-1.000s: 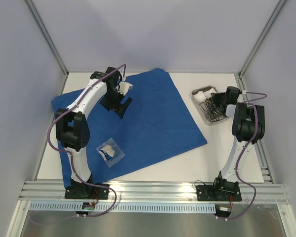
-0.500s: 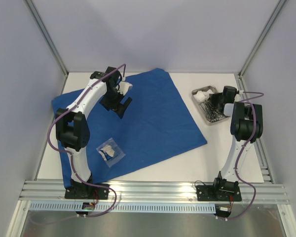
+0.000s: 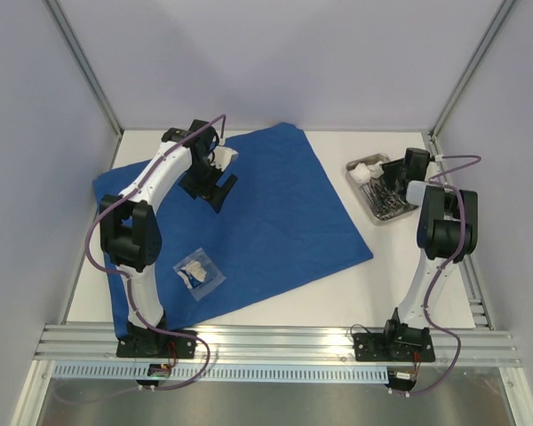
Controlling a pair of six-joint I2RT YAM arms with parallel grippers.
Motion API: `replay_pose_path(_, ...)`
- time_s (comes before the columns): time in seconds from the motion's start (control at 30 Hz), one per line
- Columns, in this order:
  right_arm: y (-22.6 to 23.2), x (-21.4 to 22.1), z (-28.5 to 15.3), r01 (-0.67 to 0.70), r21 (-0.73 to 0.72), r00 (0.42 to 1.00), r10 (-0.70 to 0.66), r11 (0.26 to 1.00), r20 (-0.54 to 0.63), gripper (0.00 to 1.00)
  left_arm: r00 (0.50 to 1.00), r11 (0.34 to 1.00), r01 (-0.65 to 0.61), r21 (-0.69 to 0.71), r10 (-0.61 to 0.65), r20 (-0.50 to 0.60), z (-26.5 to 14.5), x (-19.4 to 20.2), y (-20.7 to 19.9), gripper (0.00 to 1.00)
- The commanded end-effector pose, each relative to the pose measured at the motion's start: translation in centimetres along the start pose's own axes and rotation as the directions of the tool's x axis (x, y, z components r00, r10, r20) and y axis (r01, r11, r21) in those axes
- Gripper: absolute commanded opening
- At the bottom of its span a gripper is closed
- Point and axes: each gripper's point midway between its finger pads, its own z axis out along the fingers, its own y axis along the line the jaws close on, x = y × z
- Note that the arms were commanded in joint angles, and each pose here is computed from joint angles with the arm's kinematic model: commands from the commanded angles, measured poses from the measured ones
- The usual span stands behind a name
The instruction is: Prepare the surgical pack
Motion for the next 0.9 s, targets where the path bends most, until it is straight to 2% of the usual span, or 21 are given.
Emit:
replay_pose_path(0.0, 3.3, -2.7, -2.6, 0.077, -0.043, 0.993, -0.073, 0.996, 0.090, 0.42, 0.999, 1.000, -0.010, -0.006, 0.010, 0.044, -1.2, -1.1, 0.2, 1.00)
replay_pose_path(0.17, 4.5, -3.9, -4.5, 0.128, -0.021, 0.985, -0.125, 0.992, 0.115, 0.47, 0.999, 1.000, -0.009, 0.007, 0.009, 0.051, -1.2, -1.3, 0.0, 1.00)
replay_pose_path(0.3, 3.9, -4.0, -5.1, 0.163, 0.031, 0.981, -0.165, 0.986, 0.102, 0.47, 0.999, 1.000, -0.009, 0.014, 0.008, 0.050, -1.1, -1.3, -0.1, 1.00)
replay_pose_path(0.37, 4.4, -3.8, -4.5, 0.199, 0.005, 0.977, -0.199, 0.980, 0.083, 0.29, 0.999, 1.000, -0.009, 0.015, 0.008, 0.051, -1.1, -1.3, -0.1, 1.00)
replay_pose_path(0.47, 6.9, -2.3, -2.5, 0.243, -0.097, 0.969, -0.246, 0.965, -0.020, 0.00, 0.999, 1.000, -0.008, 0.015, 0.007, 0.052, -1.1, -1.4, -0.1, 1.00)
replay_pose_path(0.53, 5.5, -0.4, -0.7, 0.244, -0.080, 0.960, -0.253, 0.966, -0.124, 0.00, 0.999, 1.000, -0.010, 0.014, 0.009, 0.054, -1.1, -1.4, -0.1, 1.00)
replay_pose_path(0.87, 1.9, 1.1, 0.2, 0.200, -0.003, 0.967, -0.197, 0.980, -0.162, 0.01, 0.999, 1.000, -0.015, -0.007, 0.015, 0.049, -1.4, -0.9, 0.2, 1.00)
